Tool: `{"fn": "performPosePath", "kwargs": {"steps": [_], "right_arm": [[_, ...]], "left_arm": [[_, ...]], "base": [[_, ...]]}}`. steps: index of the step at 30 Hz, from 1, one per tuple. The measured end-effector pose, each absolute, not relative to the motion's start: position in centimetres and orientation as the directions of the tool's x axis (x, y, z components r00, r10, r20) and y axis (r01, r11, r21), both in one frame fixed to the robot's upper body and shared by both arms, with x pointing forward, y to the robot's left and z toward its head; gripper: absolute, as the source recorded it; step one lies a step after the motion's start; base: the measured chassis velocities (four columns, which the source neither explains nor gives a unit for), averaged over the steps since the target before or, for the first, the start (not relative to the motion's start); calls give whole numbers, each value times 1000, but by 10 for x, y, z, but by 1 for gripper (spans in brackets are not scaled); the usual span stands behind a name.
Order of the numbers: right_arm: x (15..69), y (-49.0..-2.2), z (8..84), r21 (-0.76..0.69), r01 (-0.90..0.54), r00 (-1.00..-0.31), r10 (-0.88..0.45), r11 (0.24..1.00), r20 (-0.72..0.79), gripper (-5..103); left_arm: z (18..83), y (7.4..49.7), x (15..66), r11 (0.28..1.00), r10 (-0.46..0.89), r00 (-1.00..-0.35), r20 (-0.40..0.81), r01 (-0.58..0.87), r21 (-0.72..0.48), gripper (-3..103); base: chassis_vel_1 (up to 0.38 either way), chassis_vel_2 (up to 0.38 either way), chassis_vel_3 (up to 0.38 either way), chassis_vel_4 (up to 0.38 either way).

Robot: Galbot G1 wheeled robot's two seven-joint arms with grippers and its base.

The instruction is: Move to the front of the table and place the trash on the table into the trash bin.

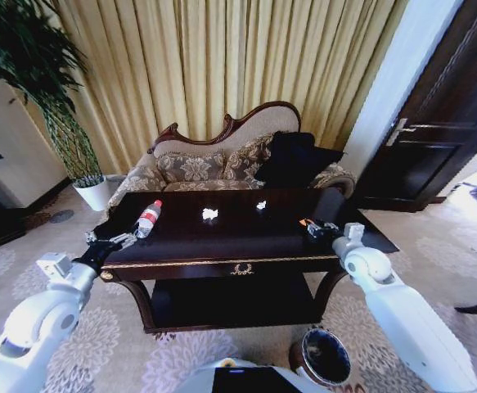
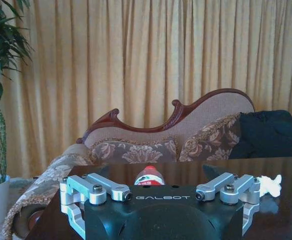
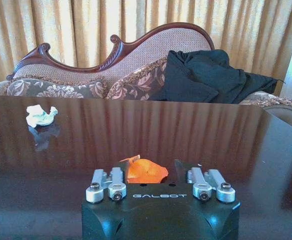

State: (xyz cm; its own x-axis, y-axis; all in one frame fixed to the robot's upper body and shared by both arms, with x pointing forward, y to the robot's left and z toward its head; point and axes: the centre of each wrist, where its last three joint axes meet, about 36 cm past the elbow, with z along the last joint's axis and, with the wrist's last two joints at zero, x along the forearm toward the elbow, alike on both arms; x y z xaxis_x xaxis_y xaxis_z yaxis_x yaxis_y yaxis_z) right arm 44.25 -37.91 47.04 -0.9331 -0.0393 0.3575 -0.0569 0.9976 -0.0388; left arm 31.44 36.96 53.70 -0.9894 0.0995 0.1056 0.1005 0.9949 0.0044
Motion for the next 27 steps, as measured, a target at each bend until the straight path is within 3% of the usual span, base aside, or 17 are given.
{"fn": "performPosePath", "kwargs": {"steps": [2, 4, 14, 20, 21, 23, 25, 27], "right_arm": [[442, -379, 470, -40, -56, -933, -38, 998, 358, 57], [443, -380, 469, -44, -54, -933, -35, 998, 359, 69], [443, -378, 465, -50, -59, -932, -37, 997, 361, 48], [443, -379, 466, -55, -58, -933, -34, 997, 357, 44], [443, -380, 465, -56, -56, -934, -33, 997, 355, 33], [442, -381, 465, -57, -54, -935, -30, 997, 355, 33], [439, -383, 463, -60, -49, -936, -25, 997, 352, 18], [438, -385, 463, -61, -49, -936, -24, 997, 352, 13]], "left_arm": [[537, 370, 314, 995, 101, -989, 105, 102, 4, 100], [537, 369, 314, 995, 104, -989, 105, 105, 2, 100], [540, 371, 315, 994, 105, -990, 99, 106, 5, 100], [541, 370, 315, 994, 108, -990, 95, 109, 5, 100], [541, 369, 314, 994, 110, -989, 95, 111, 5, 100], [541, 369, 314, 994, 110, -989, 95, 111, 5, 100], [542, 368, 314, 994, 112, -989, 94, 113, 5, 100], [542, 368, 313, 994, 112, -989, 93, 113, 5, 100]], "base": [[0, 0, 0, 0], [0, 0, 0, 0], [0, 0, 0, 0], [0, 0, 0, 0], [0, 0, 0, 0], [0, 0, 0, 0], [0, 0, 0, 0], [0, 0, 0, 0]]}}
